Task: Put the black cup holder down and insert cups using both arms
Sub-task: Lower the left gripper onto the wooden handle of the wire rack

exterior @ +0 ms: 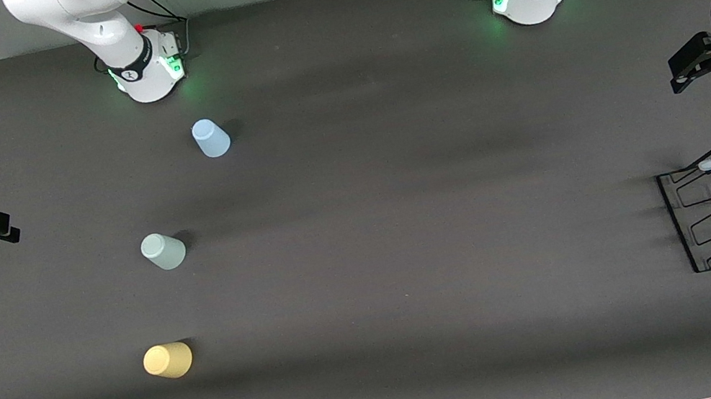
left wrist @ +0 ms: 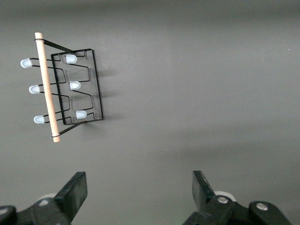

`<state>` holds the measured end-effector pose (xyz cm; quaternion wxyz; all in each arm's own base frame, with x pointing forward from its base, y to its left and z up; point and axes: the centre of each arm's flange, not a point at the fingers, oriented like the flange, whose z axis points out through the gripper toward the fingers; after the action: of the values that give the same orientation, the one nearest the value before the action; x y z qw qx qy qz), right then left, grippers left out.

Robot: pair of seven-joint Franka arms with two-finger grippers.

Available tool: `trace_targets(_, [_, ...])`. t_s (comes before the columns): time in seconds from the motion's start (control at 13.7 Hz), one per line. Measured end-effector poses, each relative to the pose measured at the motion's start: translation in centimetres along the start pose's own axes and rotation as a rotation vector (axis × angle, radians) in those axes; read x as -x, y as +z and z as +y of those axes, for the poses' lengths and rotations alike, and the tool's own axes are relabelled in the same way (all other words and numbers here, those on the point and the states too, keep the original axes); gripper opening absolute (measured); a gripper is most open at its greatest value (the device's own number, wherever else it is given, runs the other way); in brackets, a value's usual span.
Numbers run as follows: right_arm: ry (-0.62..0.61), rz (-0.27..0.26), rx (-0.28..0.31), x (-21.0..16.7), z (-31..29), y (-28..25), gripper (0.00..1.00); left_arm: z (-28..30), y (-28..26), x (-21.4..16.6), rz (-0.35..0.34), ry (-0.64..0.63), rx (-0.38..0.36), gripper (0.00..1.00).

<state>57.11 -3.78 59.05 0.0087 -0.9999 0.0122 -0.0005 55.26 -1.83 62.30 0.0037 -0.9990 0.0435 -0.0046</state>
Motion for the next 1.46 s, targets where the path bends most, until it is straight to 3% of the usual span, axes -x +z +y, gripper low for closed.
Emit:
trace_targets(0.8, [0.0,0.016,0.001,-0.2,0.0,-0.1,1.0,-1.4,0.5,-0.7,0.03,-0.019,-0.002,1.0])
trace_targets(1.1, [0.0,0.017,0.001,-0.2,0.0,-0.1,1.0,-2.2,0.0,-3.7,0.078,-0.029,0.0,1.0])
trace_targets(1.46, [0.0,0.017,0.001,-0.2,0.0,-0.1,1.0,-8.9,4.8,-6.3,0.016,-0.089,0.009,1.0])
